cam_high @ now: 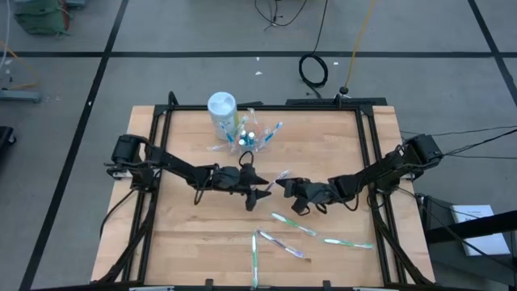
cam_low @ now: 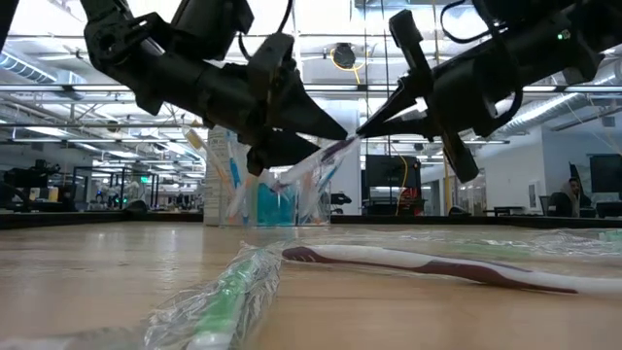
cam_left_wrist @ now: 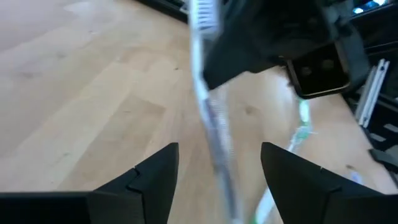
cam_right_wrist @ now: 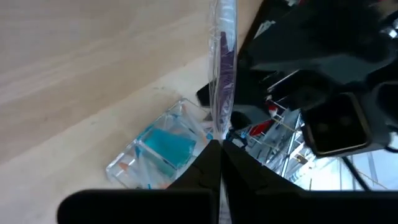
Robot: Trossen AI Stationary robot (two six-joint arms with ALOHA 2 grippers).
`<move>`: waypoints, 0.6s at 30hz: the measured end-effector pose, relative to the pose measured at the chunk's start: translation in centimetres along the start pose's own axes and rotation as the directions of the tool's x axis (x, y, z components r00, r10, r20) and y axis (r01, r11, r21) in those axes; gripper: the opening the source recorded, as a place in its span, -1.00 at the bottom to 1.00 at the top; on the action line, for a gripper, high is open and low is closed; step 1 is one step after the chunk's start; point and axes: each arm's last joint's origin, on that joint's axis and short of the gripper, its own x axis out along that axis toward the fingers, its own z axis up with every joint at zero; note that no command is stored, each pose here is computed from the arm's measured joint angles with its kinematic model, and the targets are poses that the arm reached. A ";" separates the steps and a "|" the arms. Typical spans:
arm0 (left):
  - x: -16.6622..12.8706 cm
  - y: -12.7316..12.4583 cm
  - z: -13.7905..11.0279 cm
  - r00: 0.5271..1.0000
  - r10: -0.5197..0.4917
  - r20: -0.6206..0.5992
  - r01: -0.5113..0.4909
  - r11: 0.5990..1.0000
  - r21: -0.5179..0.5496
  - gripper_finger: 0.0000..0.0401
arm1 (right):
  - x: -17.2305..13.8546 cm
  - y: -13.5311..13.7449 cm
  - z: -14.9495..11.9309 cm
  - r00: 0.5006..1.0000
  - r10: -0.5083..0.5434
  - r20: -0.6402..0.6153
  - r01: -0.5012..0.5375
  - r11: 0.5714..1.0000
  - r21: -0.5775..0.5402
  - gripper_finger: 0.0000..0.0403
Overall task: Pick & Place toothbrushing station
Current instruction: Put the purple toothbrush into the transparent organizer
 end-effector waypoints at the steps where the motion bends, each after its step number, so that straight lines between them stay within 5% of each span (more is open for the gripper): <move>1: 0.0 0.0 -0.1 1.000 -0.002 -0.004 0.002 1.000 0.004 0.14 | 0.0 0.0 0.1 1.000 0.000 0.003 0.000 1.000 0.004 -1.00; 7: 0.0 0.0 -0.2 0.999 -0.026 -0.032 0.026 1.000 -0.008 -0.05 | 0.0 -0.3 0.0 1.000 -0.025 -0.006 0.025 0.997 0.068 -1.00; 18: 0.0 0.7 -0.3 0.995 -0.063 -0.080 0.056 0.994 -0.089 -0.92 | 0.0 -0.2 -0.1 1.000 -0.013 0.007 0.013 1.000 -0.011 -0.98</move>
